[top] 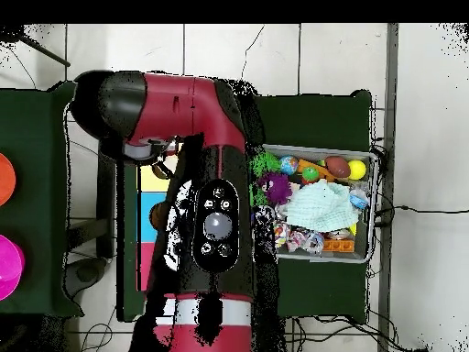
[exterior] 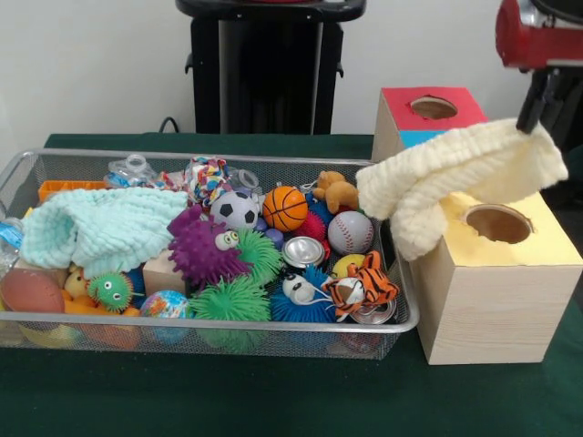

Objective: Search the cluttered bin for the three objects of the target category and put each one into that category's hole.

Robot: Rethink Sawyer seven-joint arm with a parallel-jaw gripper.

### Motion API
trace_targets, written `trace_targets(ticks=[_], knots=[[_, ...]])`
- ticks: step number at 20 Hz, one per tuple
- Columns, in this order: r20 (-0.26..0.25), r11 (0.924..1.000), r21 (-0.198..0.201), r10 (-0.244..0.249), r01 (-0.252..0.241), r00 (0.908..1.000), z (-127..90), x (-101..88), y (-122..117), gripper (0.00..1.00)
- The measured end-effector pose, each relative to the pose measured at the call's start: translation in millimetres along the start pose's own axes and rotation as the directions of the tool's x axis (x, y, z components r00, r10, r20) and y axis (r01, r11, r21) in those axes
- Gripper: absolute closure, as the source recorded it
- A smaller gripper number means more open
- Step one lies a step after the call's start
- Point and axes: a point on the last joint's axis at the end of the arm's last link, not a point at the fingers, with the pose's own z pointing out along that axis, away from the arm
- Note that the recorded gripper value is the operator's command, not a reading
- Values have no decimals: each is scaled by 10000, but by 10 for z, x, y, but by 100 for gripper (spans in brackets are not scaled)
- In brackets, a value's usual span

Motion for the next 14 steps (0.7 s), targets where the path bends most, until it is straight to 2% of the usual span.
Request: trace_targets(ticks=[8, 13, 14], knots=[[-157, 9985, 5, 546, -546, 9984, 547, -135, 217, 100], [498, 9983, 20, 583, -585, 9971, 751, -234, 215, 100], [757, 9982, 5, 594, -596, 9954, 781, -262, 209, 100]])
